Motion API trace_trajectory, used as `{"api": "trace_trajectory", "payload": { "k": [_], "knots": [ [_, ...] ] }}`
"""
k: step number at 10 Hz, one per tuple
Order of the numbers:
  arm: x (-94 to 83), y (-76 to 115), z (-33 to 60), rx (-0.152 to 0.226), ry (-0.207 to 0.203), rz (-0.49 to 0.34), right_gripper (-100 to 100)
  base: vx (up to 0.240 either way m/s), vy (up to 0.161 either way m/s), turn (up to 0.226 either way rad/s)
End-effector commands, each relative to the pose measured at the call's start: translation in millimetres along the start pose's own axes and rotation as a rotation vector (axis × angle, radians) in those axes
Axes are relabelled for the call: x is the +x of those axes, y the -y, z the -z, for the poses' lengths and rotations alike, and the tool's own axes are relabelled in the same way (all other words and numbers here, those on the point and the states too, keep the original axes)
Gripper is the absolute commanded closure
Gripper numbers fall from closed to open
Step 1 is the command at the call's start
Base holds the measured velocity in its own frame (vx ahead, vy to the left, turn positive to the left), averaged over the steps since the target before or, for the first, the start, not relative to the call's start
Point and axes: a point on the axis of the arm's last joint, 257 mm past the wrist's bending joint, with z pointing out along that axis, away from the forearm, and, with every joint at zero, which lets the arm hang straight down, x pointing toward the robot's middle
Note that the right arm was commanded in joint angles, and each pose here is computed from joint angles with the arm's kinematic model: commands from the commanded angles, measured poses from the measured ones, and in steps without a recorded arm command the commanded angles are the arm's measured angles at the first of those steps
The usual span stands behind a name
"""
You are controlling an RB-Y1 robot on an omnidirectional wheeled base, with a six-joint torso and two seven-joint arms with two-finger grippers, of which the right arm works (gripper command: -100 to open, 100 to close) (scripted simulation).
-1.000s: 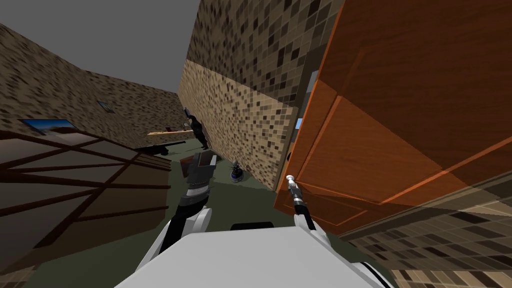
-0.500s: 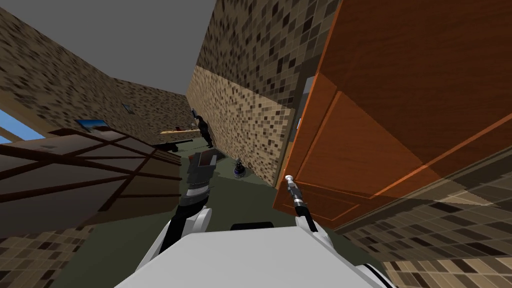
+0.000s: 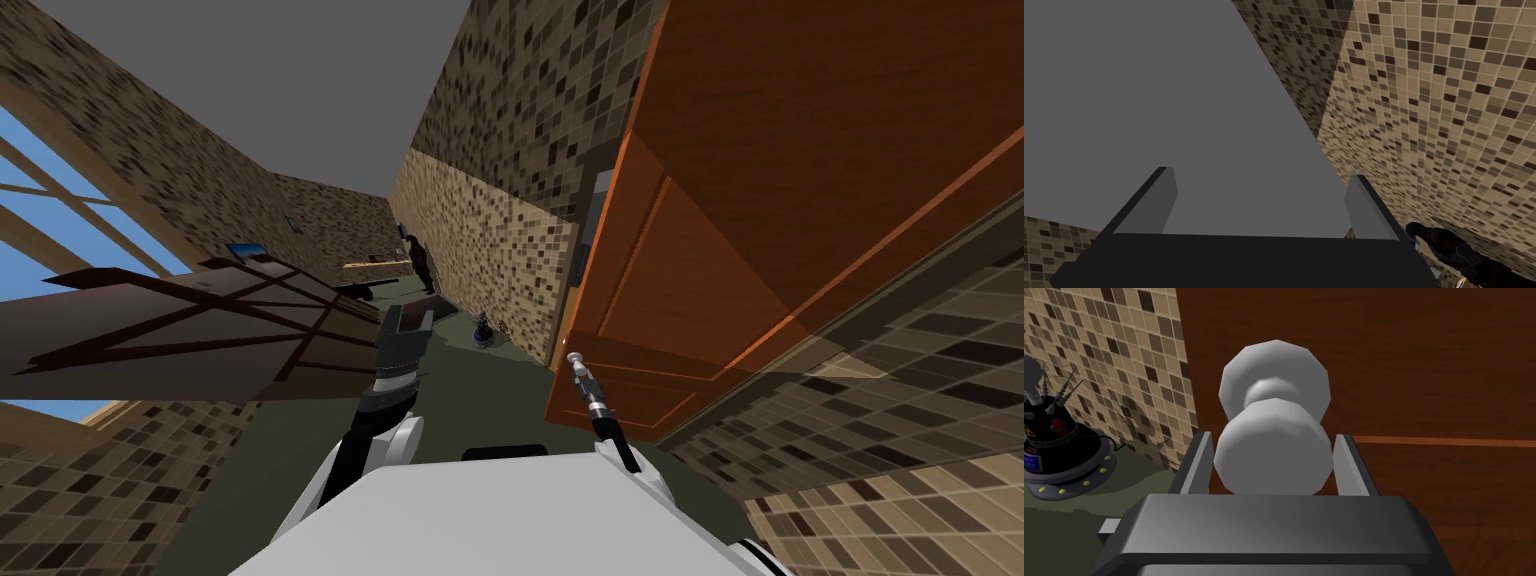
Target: Pull the door open
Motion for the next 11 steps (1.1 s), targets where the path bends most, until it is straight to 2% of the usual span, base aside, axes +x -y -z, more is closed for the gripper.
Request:
{"api": "trace_trajectory", "payload": {
  "k": [1, 2, 7, 8, 9, 11],
  "knots": [
    [0.9, -0.3, 5.8, 0.027, -0.004, 0.001, 100, -0.167, -0.025, 0.112],
    [1.1, -0.3, 7.4, 0.034, -0.005, 0.002, 100, -0.217, -0.065, 0.108],
    [2.2, 0.8, 27.8, 0.122, -0.007, 0.000, 100, -0.218, -0.049, 0.107],
    [2.5, 0.2, 24.8, 0.111, -0.007, 0.003, 100, -0.087, -0.026, 0.023],
    [0.6, 1.0, 34.2, 0.137, -0.004, 0.003, 100, -0.145, -0.028, 0.103],
    [1.1, 0.3, 43.9, 0.166, -0.006, 0.003, 100, -0.222, -0.073, 0.117]
  ]
}}
